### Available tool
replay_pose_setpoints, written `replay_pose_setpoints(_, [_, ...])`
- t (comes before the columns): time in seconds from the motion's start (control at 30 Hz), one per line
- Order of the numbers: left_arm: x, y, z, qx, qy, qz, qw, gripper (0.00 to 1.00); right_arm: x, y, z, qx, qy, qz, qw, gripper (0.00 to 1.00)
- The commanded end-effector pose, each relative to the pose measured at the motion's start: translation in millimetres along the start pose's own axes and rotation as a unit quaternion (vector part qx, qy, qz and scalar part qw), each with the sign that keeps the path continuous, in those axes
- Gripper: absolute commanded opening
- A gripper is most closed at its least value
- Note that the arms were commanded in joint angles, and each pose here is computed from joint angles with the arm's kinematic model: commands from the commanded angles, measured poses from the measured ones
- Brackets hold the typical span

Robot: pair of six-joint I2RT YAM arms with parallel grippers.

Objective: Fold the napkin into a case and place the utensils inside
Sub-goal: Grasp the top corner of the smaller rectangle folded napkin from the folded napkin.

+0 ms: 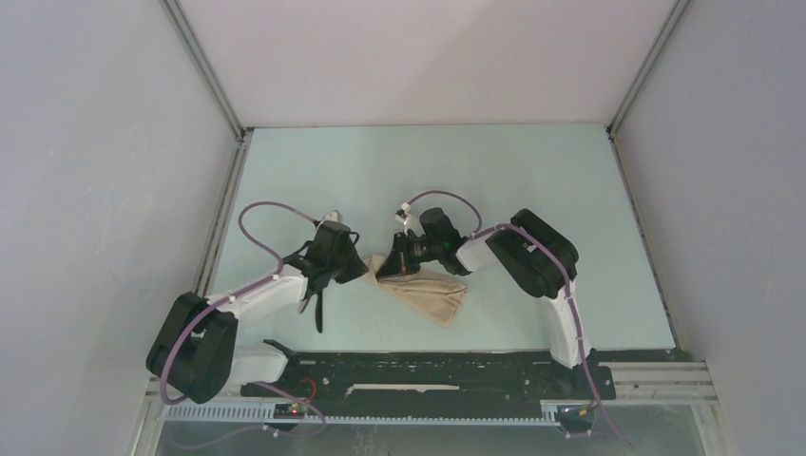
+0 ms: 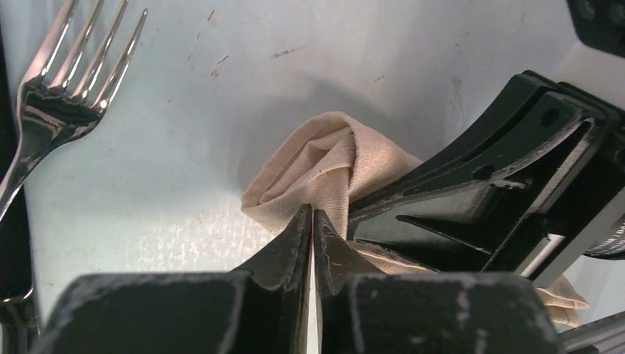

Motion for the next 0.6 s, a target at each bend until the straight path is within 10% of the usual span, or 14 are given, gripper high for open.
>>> replay_pose_setpoints(0.0, [10.0,-13.7,0.2,-0.033,-0.022,-0.005,0.999,0.11,13.8,10.3,-7.7,0.012,-0.020,0.019,1.000,0.00])
replay_pose_setpoints(0.57, [3.3,-27.3,-25.3,-0.058,0.000,0.001,0.998,0.15,6.5,11.6,-6.6,-0.031,-0.011,0.003,0.999,0.00])
Point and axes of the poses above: each gripper's point midway between its finger pads, its own z axis back along the fingers, its own y axis along the line the jaws close on, x = y × z, the point moved 6 cm from there along z, back along the fingers, and after that the axes turned 3 degrees about -z, right-handed, at the moved point
